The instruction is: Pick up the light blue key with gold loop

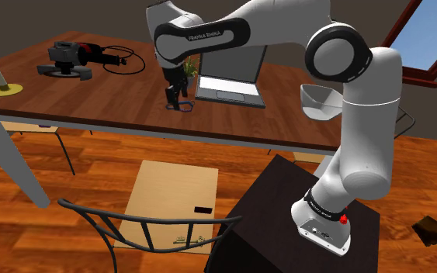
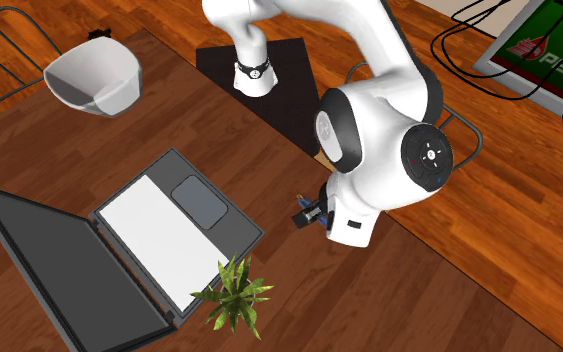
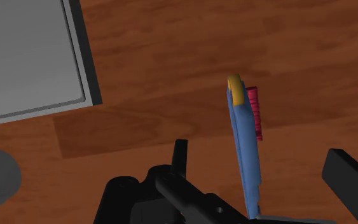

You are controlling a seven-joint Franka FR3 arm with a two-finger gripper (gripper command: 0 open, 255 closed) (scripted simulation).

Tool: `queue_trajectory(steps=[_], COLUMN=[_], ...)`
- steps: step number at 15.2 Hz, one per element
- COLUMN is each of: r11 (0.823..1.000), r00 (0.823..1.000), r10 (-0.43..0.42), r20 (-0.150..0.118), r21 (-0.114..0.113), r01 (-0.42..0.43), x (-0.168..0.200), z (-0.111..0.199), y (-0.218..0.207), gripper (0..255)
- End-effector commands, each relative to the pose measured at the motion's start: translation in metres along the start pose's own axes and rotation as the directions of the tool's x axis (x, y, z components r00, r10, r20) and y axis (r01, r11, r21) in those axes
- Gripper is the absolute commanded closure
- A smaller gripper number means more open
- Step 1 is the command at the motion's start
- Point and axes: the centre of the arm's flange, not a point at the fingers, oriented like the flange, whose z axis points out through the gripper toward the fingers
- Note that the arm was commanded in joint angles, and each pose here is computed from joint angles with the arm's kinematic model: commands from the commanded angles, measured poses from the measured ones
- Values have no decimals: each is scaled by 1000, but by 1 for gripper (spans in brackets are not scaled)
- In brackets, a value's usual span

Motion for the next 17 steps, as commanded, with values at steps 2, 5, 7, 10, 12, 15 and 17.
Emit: queue_trajectory(steps=[2, 5, 7, 10, 12, 15, 17], r11=[1000, 1000, 1000, 1000, 1000, 1000, 1000], r00=[1000, 1000, 1000, 1000, 1000, 1000, 1000], r10=[-1, -1, -1, -1, -1, -1, -1], r20=[0, 0, 0, 0, 0, 0, 0], r21=[-1, 0, -1, -1, -1, -1, -1], r01=[1, 1, 1, 1, 1, 1, 1], x=[4, 7, 7, 7, 7, 7, 6], z=[15, 28, 28, 27, 27, 27, 23], y=[-1, -3, -2, -2, -2, -2, -2], gripper=[0, 0, 255, 255, 255, 255, 255])
